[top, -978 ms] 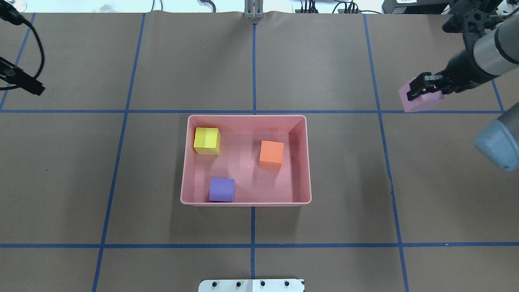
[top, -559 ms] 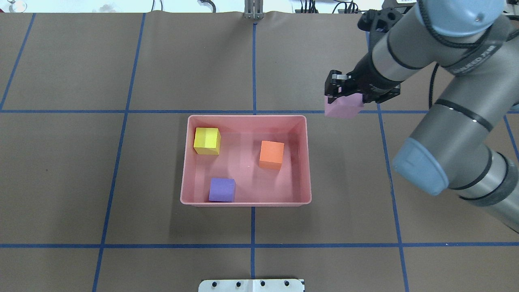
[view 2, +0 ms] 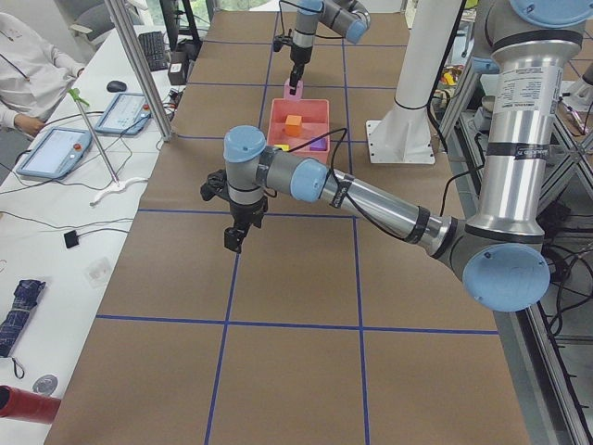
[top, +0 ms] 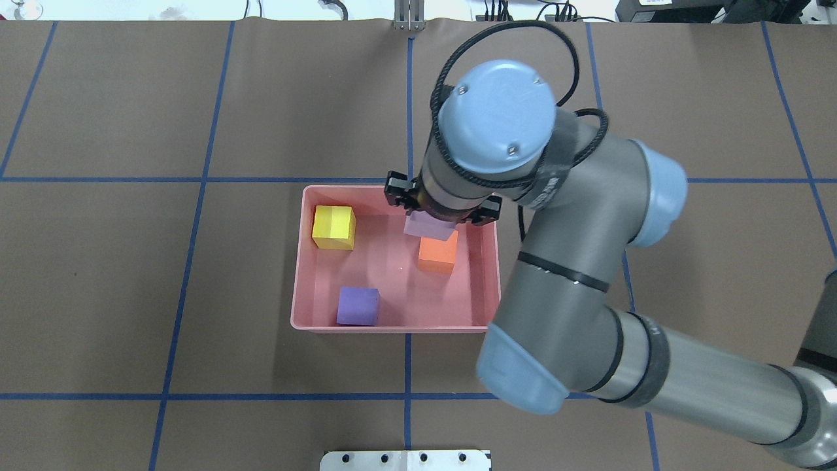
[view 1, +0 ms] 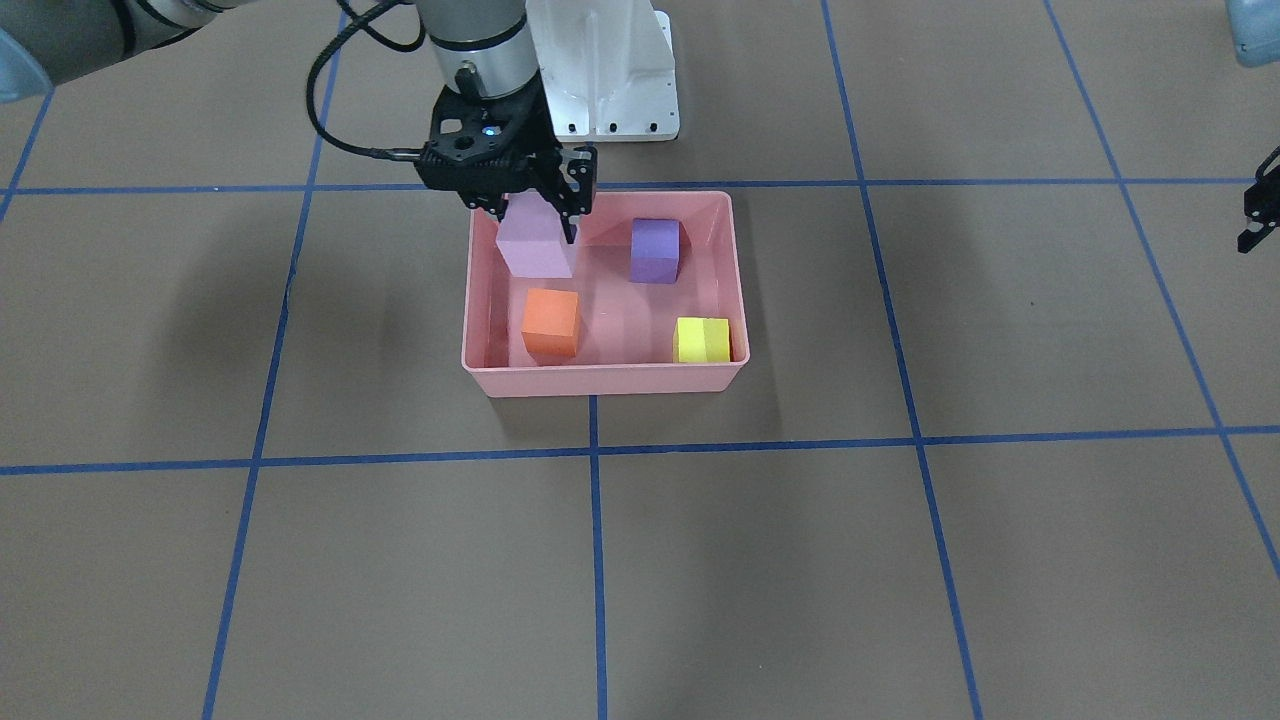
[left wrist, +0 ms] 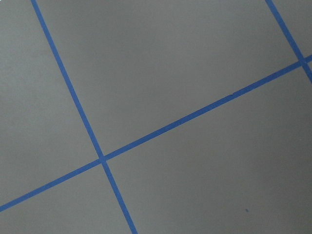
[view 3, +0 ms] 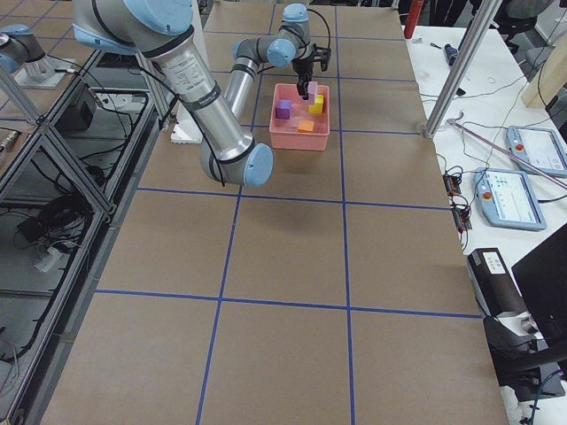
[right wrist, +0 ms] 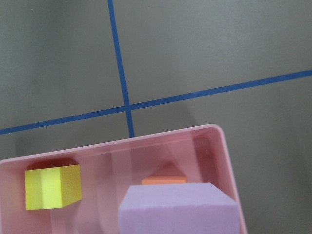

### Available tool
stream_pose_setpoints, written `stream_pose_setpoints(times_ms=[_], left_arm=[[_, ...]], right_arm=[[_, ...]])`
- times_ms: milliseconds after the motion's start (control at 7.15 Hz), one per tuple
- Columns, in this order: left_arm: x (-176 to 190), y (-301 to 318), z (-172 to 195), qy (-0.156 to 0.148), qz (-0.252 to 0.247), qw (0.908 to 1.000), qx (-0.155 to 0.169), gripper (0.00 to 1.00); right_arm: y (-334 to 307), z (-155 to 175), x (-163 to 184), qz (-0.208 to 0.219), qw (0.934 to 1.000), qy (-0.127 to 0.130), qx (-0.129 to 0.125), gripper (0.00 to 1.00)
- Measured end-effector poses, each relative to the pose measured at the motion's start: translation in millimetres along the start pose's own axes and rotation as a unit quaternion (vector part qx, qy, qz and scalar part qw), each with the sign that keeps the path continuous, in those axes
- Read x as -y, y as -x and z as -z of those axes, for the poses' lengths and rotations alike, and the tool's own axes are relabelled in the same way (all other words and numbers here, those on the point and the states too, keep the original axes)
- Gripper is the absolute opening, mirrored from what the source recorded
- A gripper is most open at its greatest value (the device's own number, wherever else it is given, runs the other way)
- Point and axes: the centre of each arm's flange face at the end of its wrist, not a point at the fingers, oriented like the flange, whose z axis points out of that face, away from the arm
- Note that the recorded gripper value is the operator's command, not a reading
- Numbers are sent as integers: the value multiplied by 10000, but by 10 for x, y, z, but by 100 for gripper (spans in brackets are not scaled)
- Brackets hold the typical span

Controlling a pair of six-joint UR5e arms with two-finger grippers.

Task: Place blocks into pink bin with both arms
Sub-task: 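Carry the light pink cube into the pink bin and release it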

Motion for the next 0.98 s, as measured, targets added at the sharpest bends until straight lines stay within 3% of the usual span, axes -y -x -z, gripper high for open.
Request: stream_pose_setpoints(times_ms=[280, 559, 839, 978], left_arm=[[-4, 4, -11, 6, 15, 10000, -31, 100], [-5, 8, -16, 11, 23, 10000, -35, 100], [-9, 15, -24, 19, 36, 10000, -31, 100], [-52, 43, -63, 67, 81, 9999, -37, 100]], right_arm=[[349, -207, -291, 42, 9998, -175, -116, 100], [417, -237, -370, 123, 9995, -249, -127, 100], [387, -145, -288, 316, 9991, -289, -75, 100], [279, -77, -43, 447, 9985, -293, -92, 100]])
